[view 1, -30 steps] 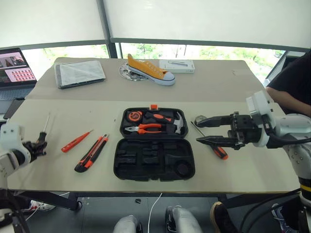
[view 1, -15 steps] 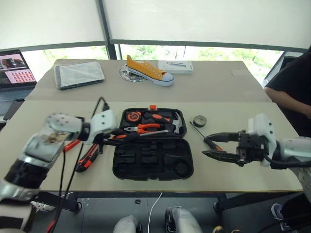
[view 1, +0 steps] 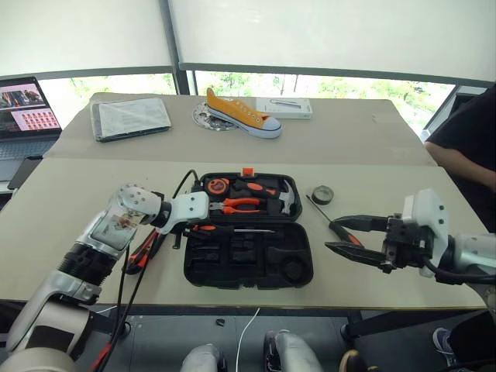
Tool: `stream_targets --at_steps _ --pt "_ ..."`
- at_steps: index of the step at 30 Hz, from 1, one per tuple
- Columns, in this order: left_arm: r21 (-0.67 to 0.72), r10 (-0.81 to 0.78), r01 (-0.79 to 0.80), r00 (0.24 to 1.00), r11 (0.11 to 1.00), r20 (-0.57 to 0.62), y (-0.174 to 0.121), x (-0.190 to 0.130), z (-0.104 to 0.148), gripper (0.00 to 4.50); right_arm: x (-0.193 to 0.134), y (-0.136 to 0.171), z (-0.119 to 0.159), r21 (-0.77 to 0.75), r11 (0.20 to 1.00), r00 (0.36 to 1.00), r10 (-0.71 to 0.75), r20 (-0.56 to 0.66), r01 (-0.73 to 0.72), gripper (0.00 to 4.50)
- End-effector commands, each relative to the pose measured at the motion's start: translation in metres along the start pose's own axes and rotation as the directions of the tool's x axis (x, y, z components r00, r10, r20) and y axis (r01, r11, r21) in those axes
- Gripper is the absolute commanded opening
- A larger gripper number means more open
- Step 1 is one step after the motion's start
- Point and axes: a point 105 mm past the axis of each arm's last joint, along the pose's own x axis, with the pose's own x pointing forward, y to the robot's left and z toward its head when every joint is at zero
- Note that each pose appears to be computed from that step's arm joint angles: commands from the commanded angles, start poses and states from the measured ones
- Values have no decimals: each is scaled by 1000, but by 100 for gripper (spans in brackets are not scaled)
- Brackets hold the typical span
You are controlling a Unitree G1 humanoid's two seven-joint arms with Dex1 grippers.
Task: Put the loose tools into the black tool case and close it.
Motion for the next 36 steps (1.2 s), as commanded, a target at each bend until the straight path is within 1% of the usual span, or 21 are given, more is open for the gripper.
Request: stream_targets --at_steps 1,2,3,9,12,14,15,18,19,22,23,24,27,31,34,36 --pt "23 13 -14 999 1000 31 7 -7 14 88 -3 -1 13 -36 999 999 -23 30 24 329" --pt "21 13 -14 999 1000 35 8 -7 15 138 -3 -1 13 -36 999 999 -23 31 24 329" --pt "22 12 -13 999 1000 42 7 -7 18 168 -3 -2 13 -36 999 999 -23 31 24 329" --pt "32 44 -46 996 998 73 13 -11 31 384 -2 -2 14 -35 999 999 -17 35 18 329" --pt "34 46 -50 995 998 87 13 -13 36 384 -1 -3 14 -35 999 999 -15 35 17 329" --pt "18 46 -48 993 999 110 14 -13 39 330 0 -3 14 -34 999 999 -12 38 14 329" --pt "18 41 -43 993 999 111 13 -12 39 314 1 -3 15 -34 999 999 -11 40 12 329" --pt "28 22 -25 995 999 94 11 -9 33 208 2 -3 15 -34 999 999 -8 43 10 329" --pt "28 17 -20 996 999 91 10 -7 32 163 2 -3 15 -35 999 999 -9 44 10 329" --pt "27 0 -2 996 1000 92 8 -1 30 67 3 -4 15 -34 999 999 -12 47 14 329" --pt "28 -5 3 996 1000 92 8 1 30 23 3 -5 15 -34 999 999 -13 48 15 329" --pt "30 -9 7 996 1000 85 7 4 29 6 3 -5 15 -34 999 999 -14 48 16 329" --pt "42 -18 16 999 999 45 5 14 22 6 3 -5 15 -33 999 999 -17 52 19 329" --pt "73 -67 66 998 995 5 -6 27 15 6 4 -5 14 -29 999 998 -23 55 25 329" --pt "123 -33 40 998 992 -55 -2 36 4 6 5 -5 14 -26 999 998 -28 57 29 329" --pt "134 -29 36 998 990 -61 0 38 3 6 5 -5 14 -23 999 998 -30 59 32 329"
